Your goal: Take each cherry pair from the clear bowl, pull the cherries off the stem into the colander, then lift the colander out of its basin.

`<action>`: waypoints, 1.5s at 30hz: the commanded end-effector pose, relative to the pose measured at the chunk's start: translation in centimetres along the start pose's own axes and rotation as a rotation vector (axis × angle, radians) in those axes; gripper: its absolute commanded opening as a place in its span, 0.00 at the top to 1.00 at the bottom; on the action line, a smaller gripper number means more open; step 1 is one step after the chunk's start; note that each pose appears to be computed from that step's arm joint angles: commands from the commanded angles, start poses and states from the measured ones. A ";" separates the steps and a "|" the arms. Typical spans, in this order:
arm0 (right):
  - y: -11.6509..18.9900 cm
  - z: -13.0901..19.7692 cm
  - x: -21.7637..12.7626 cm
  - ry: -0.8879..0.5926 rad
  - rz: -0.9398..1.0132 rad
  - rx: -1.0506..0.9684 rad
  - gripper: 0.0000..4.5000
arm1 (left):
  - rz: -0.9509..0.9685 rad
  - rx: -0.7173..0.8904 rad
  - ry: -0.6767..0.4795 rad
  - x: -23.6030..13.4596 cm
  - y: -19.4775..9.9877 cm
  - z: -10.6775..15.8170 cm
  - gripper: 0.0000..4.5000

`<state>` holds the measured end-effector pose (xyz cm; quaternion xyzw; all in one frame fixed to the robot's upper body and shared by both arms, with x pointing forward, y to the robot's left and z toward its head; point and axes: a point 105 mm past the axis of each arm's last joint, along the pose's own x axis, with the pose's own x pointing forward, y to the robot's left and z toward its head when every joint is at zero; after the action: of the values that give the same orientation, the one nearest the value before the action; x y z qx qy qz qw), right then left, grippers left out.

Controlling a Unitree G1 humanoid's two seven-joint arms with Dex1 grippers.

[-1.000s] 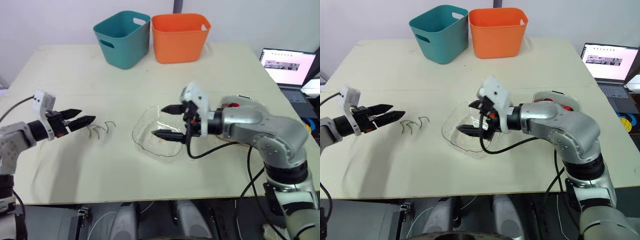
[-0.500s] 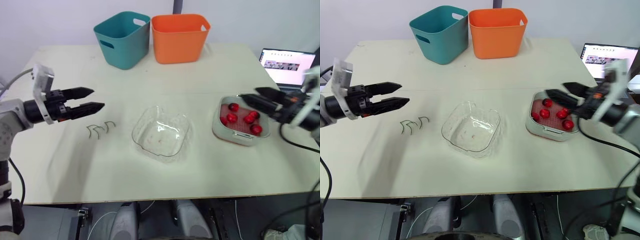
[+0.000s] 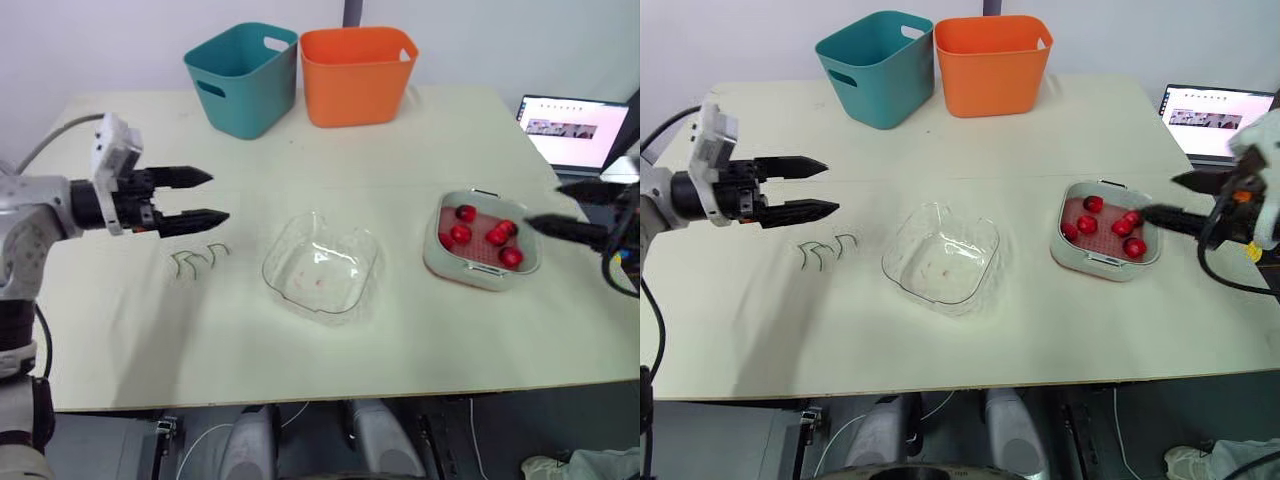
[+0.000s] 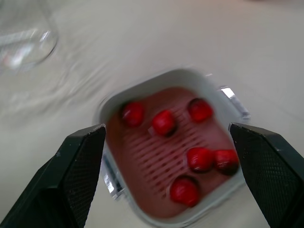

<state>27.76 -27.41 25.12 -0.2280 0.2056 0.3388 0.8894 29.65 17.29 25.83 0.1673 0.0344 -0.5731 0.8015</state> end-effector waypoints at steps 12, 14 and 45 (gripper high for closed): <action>2.6 -2.3 4.2 0.238 0.234 -0.278 0.00 | -0.307 0.108 -0.090 5.6 -7.2 2.7 0.00; 2.2 -2.7 4.5 0.242 0.225 -0.278 0.00 | -0.324 0.110 -0.078 5.6 -7.6 2.6 0.00; 2.0 -2.9 4.9 0.250 0.202 -0.281 0.91 | -0.306 0.138 -0.070 6.5 -7.5 2.8 0.00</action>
<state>29.22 -25.15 17.17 -0.3441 0.3122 0.4310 0.7735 24.54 8.47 24.50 0.1831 0.0088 -0.6968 0.6934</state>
